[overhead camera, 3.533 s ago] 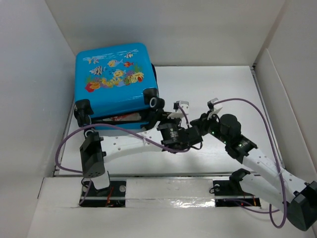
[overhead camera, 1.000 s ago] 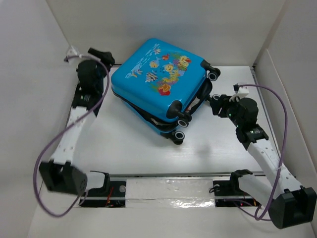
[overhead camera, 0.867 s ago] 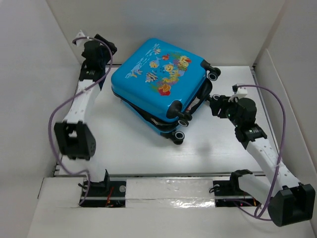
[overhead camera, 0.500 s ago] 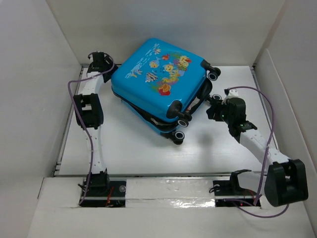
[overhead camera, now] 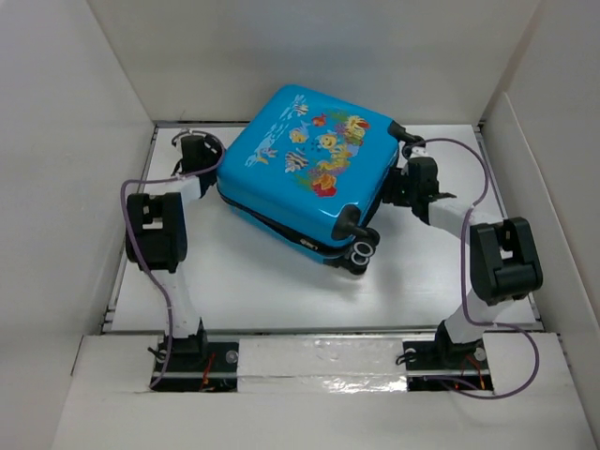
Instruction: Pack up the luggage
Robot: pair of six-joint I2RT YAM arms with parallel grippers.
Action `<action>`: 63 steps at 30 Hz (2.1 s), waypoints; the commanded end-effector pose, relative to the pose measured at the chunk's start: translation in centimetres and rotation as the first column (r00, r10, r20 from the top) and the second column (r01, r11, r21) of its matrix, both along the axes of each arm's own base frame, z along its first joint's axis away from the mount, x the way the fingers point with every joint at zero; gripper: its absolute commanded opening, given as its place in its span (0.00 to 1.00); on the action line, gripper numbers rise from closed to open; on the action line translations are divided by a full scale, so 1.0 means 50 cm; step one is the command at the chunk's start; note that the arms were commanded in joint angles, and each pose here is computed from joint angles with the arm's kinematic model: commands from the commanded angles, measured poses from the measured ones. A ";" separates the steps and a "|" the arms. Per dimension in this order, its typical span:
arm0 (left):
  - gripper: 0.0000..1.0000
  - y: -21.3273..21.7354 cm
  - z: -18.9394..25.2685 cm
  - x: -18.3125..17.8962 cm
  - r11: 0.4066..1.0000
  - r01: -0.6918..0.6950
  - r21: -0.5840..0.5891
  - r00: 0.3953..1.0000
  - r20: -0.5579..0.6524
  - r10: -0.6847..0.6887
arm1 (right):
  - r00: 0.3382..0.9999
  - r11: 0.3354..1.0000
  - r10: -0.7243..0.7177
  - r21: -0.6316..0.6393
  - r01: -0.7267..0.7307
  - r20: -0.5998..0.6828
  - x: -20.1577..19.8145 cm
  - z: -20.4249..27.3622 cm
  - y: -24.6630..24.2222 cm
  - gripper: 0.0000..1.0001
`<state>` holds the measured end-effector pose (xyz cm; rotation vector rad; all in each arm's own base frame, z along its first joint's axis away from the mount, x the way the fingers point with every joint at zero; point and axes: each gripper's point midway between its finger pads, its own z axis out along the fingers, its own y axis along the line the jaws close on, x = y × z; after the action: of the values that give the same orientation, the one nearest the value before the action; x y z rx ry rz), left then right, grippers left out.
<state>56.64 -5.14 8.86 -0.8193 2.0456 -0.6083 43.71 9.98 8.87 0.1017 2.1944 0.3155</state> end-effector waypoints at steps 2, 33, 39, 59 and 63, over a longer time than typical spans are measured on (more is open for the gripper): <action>0.60 -0.144 0.106 -0.115 0.991 0.122 -0.059 0.978 0.177 -0.110 | 0.964 0.986 0.148 0.040 -0.161 0.222 0.098 0.142 0.123 0.55; 0.53 -0.341 0.047 -0.621 0.970 0.245 -0.003 0.945 0.226 -0.238 | 0.837 0.970 0.115 0.123 -0.212 0.534 -0.042 0.493 -0.055 0.19; 0.53 -0.368 0.076 -0.605 0.957 0.288 0.037 0.924 0.250 -0.288 | 0.891 0.986 0.000 0.146 -0.075 0.453 -0.228 0.305 -0.087 0.08; 0.83 -0.397 0.140 -0.570 0.923 0.375 0.091 0.890 0.242 -0.386 | 0.887 0.973 0.152 0.092 -0.212 0.436 -0.174 0.304 -0.031 0.10; 0.71 -0.380 0.103 -0.601 0.905 0.413 0.104 0.888 0.173 -0.426 | 0.916 0.982 0.138 0.070 -0.177 0.377 -0.229 0.258 -0.042 0.22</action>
<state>26.61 -23.03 10.63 -0.3020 2.1238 -0.7074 33.13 7.01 19.61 -0.0132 1.8815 0.4924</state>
